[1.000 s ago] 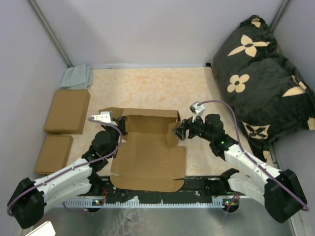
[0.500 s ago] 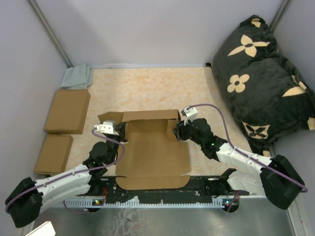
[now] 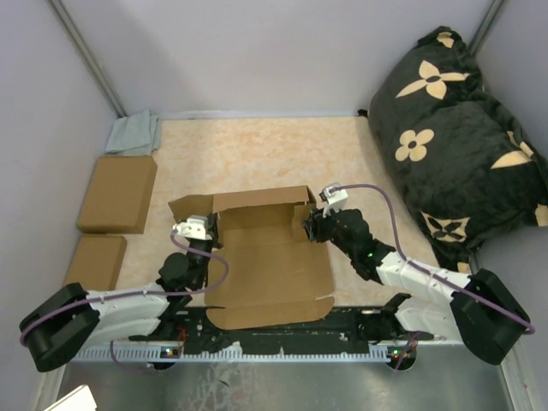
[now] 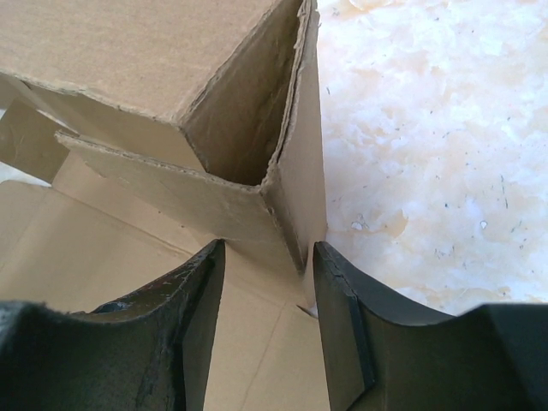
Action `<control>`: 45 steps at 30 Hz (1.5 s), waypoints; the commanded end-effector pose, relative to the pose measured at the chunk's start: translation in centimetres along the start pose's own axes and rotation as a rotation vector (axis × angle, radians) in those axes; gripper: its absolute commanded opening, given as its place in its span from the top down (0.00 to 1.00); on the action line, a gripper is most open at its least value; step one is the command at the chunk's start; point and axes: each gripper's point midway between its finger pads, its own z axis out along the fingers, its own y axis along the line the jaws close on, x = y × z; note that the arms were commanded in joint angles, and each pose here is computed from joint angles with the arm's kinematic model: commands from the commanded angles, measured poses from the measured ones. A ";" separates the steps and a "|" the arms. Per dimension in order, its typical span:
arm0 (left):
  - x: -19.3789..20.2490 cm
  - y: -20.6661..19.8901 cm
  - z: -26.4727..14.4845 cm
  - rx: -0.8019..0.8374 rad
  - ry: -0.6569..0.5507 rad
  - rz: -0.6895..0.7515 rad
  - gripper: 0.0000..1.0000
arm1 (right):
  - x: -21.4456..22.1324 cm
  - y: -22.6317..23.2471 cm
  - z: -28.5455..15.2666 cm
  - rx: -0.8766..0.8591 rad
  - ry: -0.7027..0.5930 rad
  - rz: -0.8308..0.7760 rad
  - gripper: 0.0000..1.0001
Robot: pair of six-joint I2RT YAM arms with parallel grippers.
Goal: Fold the paper box
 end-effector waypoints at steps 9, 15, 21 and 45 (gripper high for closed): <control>-1.4 -1.2 0.2 0.036 -0.046 0.000 1.00 | -2.2 -0.7 1.4 0.067 -0.094 0.007 0.84; -1.7 -1.1 -0.1 0.041 -0.047 -0.007 1.00 | -1.4 -0.8 1.7 0.095 -0.066 0.038 0.78; -1.8 -1.8 -0.1 0.064 -0.046 -0.009 1.00 | -1.4 -0.9 2.7 0.149 -0.062 0.048 0.83; -3.2 -3.6 0.9 0.096 -0.017 0.034 1.00 | -0.1 -1.4 4.2 0.333 -0.085 0.012 0.74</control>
